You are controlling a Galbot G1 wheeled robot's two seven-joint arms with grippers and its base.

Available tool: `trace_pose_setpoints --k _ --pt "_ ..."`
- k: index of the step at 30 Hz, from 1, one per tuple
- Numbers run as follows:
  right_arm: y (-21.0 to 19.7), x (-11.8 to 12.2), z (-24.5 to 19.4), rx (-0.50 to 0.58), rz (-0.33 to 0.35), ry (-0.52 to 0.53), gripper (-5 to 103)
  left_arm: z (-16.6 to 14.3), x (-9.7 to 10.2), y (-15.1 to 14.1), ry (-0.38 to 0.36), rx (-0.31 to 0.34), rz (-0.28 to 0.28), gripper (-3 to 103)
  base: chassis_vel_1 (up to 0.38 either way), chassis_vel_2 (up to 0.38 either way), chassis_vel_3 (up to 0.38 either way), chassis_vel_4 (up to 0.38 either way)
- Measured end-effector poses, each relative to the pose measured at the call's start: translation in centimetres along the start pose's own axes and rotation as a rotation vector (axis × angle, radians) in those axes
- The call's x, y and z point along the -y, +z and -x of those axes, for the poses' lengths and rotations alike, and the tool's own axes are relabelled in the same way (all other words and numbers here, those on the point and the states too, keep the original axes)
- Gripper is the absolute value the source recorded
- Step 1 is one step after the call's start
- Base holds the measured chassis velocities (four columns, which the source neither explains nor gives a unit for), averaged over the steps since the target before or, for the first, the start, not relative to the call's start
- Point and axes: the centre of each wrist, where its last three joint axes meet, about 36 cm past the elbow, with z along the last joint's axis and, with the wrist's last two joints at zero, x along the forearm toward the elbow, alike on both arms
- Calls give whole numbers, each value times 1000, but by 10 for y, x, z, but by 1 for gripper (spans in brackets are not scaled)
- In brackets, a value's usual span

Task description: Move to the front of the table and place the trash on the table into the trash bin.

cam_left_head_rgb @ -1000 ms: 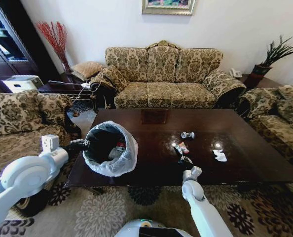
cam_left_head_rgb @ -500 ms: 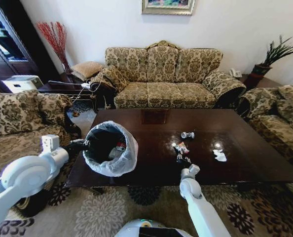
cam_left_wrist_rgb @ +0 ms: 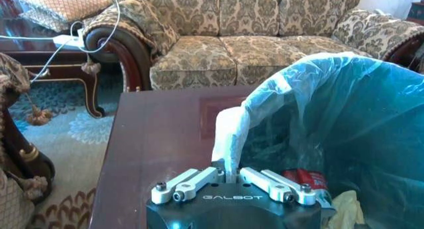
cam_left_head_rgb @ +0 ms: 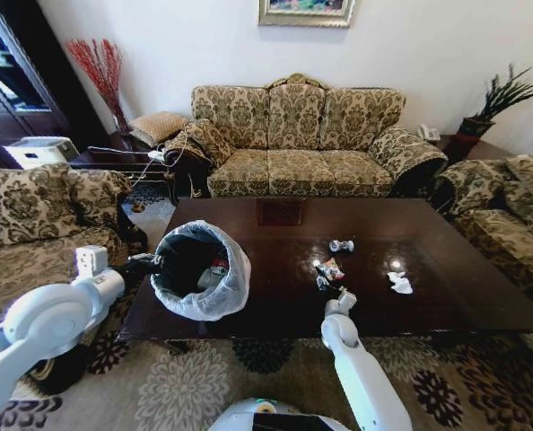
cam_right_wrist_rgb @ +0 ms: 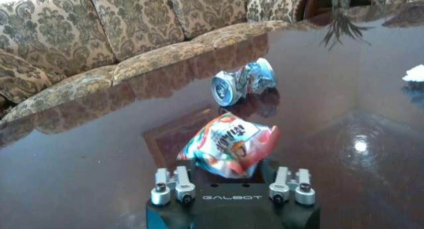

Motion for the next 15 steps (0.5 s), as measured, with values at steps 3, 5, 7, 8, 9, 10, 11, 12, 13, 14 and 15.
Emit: trace_pose_setpoints --k 3,5,7,8,9,10,11,12,13,14,15 --pt "1 0 1 -5 5 -1 53 0 -1 2 -1 -1 -3 0 0 0 0 0" --pt "1 1 3 -9 12 -2 41 1 -1 3 -2 -2 -4 0 0 0 0 0" --pt "1 1 3 -9 15 -1 31 1 -1 3 -2 -3 -4 0 0 0 0 0" --pt "1 1 3 -9 15 -1 31 1 -1 3 -2 -3 -4 0 0 0 0 0" --pt "1 2 3 -9 16 -1 31 1 -1 3 -2 -3 -3 0 0 0 0 0" --pt "1 2 3 -8 16 -1 25 1 -1 3 -2 -3 -3 0 0 0 0 0" --pt "1 2 3 -7 18 -2 20 1 -2 3 -2 -3 -2 0 0 0 0 0" --pt "1 3 4 -7 18 -3 15 1 -2 3 -2 -3 -2 0 0 0 0 0" --pt "1 3 4 -7 18 -3 15 1 -2 3 -2 -3 -2 0 0 0 0 0" --pt "1 3 3 -7 19 -3 9 1 -2 3 -2 -2 -1 0 0 0 0 0" --pt "1 4 3 -6 19 -3 9 1 -2 3 -2 -2 -1 0 0 0 0 0"
